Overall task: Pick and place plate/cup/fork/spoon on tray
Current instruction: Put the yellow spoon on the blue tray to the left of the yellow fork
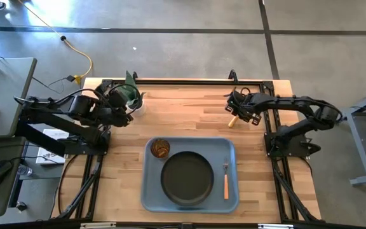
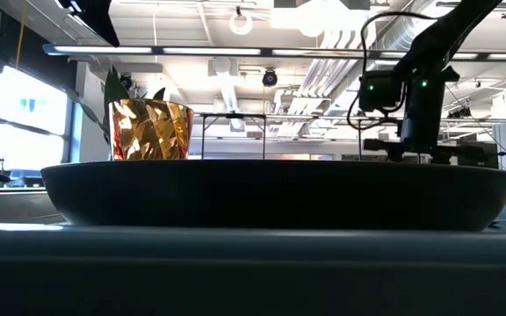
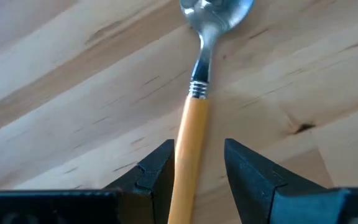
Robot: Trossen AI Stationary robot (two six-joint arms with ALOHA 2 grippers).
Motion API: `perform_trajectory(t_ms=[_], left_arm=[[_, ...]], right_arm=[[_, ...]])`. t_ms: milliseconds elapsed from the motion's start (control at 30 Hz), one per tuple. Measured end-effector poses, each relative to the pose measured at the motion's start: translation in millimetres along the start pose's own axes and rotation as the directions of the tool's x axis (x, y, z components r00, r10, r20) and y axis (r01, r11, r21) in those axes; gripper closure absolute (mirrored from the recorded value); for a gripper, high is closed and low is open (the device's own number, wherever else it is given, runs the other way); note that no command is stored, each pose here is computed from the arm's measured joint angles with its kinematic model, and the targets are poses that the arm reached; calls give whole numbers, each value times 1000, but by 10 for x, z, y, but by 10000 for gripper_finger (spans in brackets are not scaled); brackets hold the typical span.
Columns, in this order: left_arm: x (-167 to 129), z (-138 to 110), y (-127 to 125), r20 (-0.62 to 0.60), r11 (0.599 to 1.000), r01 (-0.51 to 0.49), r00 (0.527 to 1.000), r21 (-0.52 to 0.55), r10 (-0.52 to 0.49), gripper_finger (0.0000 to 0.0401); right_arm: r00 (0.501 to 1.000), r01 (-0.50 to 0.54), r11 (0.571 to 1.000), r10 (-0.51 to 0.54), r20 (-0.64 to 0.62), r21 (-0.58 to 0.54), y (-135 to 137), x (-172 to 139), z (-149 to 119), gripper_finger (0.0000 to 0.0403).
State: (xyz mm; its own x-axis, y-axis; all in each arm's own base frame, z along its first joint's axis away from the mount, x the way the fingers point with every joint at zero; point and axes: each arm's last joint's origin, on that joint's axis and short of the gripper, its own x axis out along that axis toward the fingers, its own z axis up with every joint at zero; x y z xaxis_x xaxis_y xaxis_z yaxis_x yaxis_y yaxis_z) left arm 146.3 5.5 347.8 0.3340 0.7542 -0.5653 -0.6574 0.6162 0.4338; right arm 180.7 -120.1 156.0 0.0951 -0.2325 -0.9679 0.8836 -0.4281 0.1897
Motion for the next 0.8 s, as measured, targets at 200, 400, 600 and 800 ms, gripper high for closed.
perform_trajectory(t_ms=[200,400,600,800], left_arm=[[2,0,2,-1,1000,-2,1000,0,2,327],[2,-2,3,-3,1000,-2,1000,1,2,327],[2,-4,4,-4,1000,-2,1000,4,2,327],[1,-3,4,-4,1000,-2,1000,4,2,327]], right_arm=[[1000,15,1000,-15,1,4,65,165,-6,272],[999,48,999,-48,-1,-2,92,277,-20,275],[998,63,998,-63,13,-4,80,287,-20,311],[997,74,997,-73,22,-7,71,289,-20,374]])
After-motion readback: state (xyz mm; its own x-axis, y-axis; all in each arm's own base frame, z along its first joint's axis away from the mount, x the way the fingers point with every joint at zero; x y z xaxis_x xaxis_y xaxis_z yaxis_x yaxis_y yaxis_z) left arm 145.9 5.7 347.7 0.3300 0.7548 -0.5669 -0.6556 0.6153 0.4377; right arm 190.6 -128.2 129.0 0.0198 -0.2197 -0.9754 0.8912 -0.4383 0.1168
